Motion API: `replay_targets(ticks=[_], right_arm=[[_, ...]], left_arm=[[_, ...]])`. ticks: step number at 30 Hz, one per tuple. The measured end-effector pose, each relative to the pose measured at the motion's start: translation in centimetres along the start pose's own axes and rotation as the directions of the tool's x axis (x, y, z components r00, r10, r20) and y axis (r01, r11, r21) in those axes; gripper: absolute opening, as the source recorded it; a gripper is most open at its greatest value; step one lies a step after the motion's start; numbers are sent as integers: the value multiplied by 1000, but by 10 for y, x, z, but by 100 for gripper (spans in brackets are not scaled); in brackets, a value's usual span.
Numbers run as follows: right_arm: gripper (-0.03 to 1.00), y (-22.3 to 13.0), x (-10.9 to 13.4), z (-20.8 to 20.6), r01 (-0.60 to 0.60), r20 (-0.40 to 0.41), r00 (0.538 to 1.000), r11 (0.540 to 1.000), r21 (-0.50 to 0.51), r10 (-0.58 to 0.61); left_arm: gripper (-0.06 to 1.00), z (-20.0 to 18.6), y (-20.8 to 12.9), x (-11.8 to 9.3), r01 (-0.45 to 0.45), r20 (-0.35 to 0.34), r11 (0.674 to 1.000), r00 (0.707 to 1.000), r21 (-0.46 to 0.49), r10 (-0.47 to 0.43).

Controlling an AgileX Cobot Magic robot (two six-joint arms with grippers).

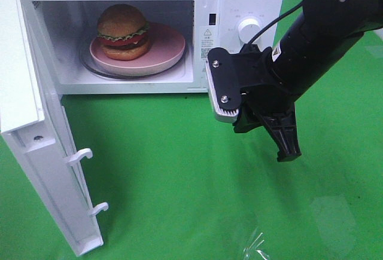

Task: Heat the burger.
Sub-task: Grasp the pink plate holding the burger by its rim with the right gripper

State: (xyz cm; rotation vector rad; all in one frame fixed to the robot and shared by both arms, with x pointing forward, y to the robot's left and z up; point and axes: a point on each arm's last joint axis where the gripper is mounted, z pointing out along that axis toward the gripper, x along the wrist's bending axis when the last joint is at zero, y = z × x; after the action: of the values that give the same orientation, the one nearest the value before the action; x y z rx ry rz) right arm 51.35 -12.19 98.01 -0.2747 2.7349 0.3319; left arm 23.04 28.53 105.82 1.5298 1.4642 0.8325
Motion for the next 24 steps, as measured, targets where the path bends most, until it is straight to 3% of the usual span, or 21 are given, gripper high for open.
replay_targets(ticks=[5,7,10,11,12,14,16,24], right_arm=[[18,3,-3,-1,133,39,990,991,34,-134],[37,8,-8,-2,194,106,975,980,40,-197],[45,11,-10,-2,203,133,970,979,34,-206],[56,13,-12,-2,213,168,962,977,26,-214],[56,13,-12,-2,213,168,962,977,26,-214],[76,16,-17,-3,210,230,951,978,8,-206],[82,17,-19,-3,203,253,947,979,1,-197],[86,29,-32,3,194,291,939,981,-8,-183]], left_arm=[[97,0,0,0,0,0,1000,1000,0,0],[97,0,0,0,0,0,1000,1000,0,0],[97,0,0,0,0,0,1000,1000,0,0],[97,0,0,0,0,0,1000,1000,0,0],[97,0,0,0,0,0,1000,1000,0,0],[97,0,0,0,0,0,1000,1000,0,0],[97,0,0,0,0,0,1000,1000,0,0],[97,0,0,0,0,0,1000,1000,0,0]])
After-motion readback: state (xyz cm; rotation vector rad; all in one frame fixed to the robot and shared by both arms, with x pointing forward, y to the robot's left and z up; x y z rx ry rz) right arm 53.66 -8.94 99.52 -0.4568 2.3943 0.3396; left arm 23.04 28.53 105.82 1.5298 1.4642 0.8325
